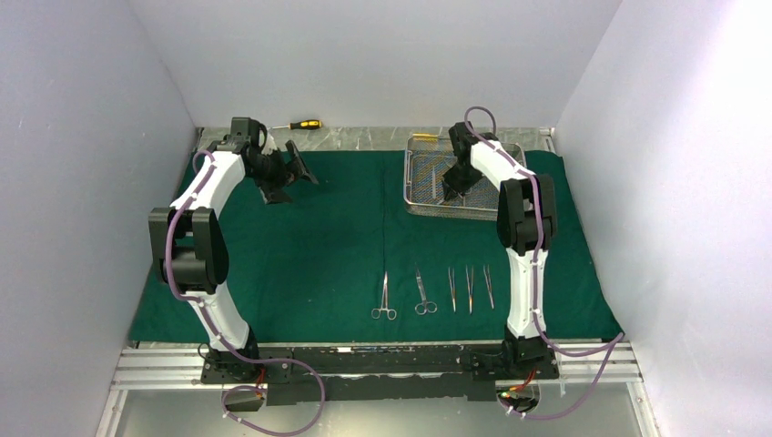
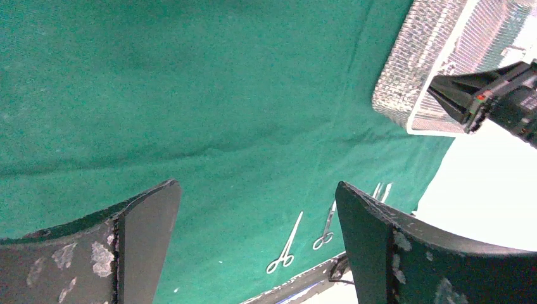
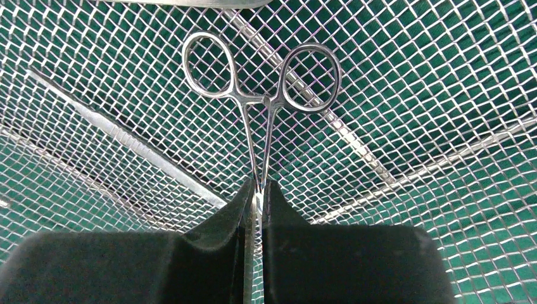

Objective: Open and lay out the surgical kit

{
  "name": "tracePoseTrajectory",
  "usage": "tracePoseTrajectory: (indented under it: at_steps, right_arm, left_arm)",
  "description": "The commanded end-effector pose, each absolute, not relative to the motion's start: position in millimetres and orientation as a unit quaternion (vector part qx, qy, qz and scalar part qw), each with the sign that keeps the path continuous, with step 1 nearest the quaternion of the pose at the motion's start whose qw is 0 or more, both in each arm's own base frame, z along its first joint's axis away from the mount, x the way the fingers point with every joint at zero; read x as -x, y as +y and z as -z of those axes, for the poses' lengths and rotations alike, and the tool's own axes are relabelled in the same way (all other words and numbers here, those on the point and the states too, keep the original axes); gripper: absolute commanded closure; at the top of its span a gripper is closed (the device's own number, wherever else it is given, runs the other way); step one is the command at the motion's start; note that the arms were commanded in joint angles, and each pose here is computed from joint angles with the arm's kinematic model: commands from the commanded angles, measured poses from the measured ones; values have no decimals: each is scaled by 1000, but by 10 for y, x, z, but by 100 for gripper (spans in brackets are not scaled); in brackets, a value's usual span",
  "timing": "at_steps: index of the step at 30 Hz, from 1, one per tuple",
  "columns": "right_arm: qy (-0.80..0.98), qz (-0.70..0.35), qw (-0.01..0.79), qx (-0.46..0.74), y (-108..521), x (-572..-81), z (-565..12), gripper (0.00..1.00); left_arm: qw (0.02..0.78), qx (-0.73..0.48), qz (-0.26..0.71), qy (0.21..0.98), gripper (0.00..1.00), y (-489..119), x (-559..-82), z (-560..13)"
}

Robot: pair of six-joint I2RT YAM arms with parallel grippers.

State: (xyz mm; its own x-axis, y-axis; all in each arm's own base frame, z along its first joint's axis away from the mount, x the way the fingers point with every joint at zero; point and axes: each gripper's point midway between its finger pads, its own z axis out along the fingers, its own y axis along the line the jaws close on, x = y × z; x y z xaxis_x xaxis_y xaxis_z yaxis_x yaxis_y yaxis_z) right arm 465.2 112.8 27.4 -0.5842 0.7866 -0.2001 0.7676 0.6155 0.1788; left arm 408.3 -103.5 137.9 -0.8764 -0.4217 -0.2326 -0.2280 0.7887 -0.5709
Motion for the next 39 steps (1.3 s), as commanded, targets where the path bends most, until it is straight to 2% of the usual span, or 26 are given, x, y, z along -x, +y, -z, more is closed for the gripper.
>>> tracePoseTrajectory:
  at_steps: [1, 14, 20, 23, 33, 39]
  right_arm:
    - [871, -64, 187, -449, 1106, -4798, -800, 100]
    - [863, -88, 205, -453, 1111, -4848, -1028, 99]
    - [876, -64, 168, -448, 1127, -4709, -770, 75]
    - [877, -62, 158, -449, 1149, -4668, -666, 70]
    - [885, -49, 120, -447, 1223, -4620, -343, 69]
    - [886, -31, 106, -451, 1194, -4578, -151, 72]
  left_arm:
    - [225, 120, 333, 908, 2, -1198, -4153, -1763]
    - [234, 65, 382, 892, 2, -1587, -4213, -1929]
    - [223, 74, 377, 896, 3, -1622, -4184, -1861]
    - [219, 77, 370, 899, 3, -1604, -4165, -1828]
    - [216, 77, 365, 902, 3, -1592, -4168, -1795]
    - [216, 78, 362, 904, 3, -1583, -4167, -1770]
